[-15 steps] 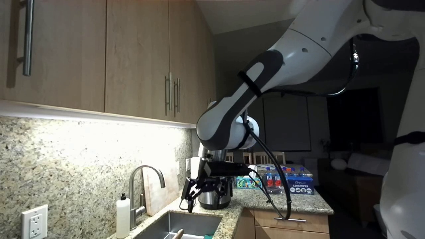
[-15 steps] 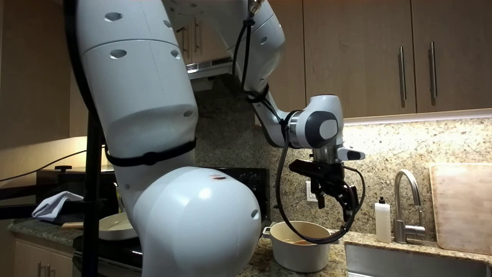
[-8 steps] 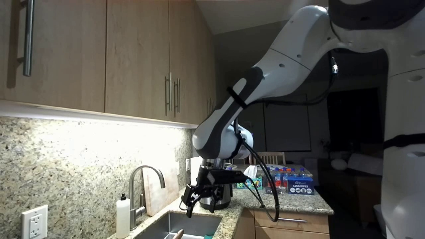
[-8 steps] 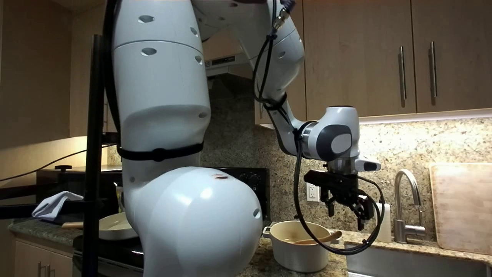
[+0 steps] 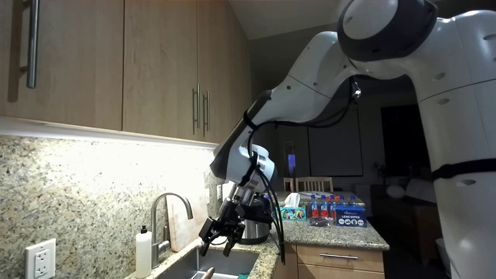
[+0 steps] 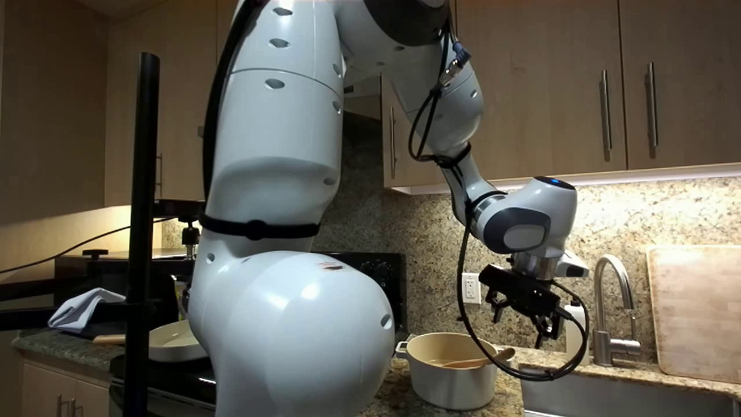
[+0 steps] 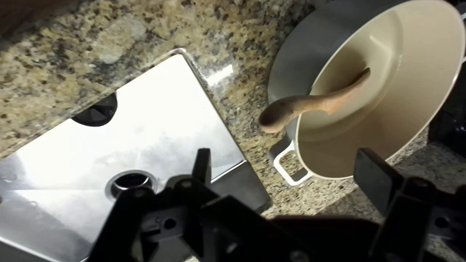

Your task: Pick up the cooking stick and stir in the pot

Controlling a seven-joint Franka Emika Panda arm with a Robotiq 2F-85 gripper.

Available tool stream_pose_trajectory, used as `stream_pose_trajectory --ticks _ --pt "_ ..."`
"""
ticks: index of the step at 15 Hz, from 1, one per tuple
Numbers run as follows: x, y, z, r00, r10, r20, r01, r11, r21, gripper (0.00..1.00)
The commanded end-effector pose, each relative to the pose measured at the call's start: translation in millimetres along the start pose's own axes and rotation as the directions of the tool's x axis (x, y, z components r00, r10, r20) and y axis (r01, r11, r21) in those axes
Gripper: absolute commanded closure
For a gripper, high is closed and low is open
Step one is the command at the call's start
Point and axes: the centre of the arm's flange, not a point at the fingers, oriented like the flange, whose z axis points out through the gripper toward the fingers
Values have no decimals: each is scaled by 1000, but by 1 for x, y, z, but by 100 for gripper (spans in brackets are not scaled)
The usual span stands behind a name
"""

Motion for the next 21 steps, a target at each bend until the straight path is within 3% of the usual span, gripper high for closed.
stream_pose_trajectory --ticks 1,4,7,15,20,21 --pt "9 32 28 997 -53 61 44 990 137 0" --pt "7 44 50 987 -77 143 52 983 176 0" --pt "0 56 72 982 -70 173 31 975 222 0" --pt "-14 65 82 998 13 62 -33 945 325 0" --pt "-8 66 82 1000 11 18 -16 940 342 0" --pt "-7 66 83 1000 9 18 -15 938 347 25"
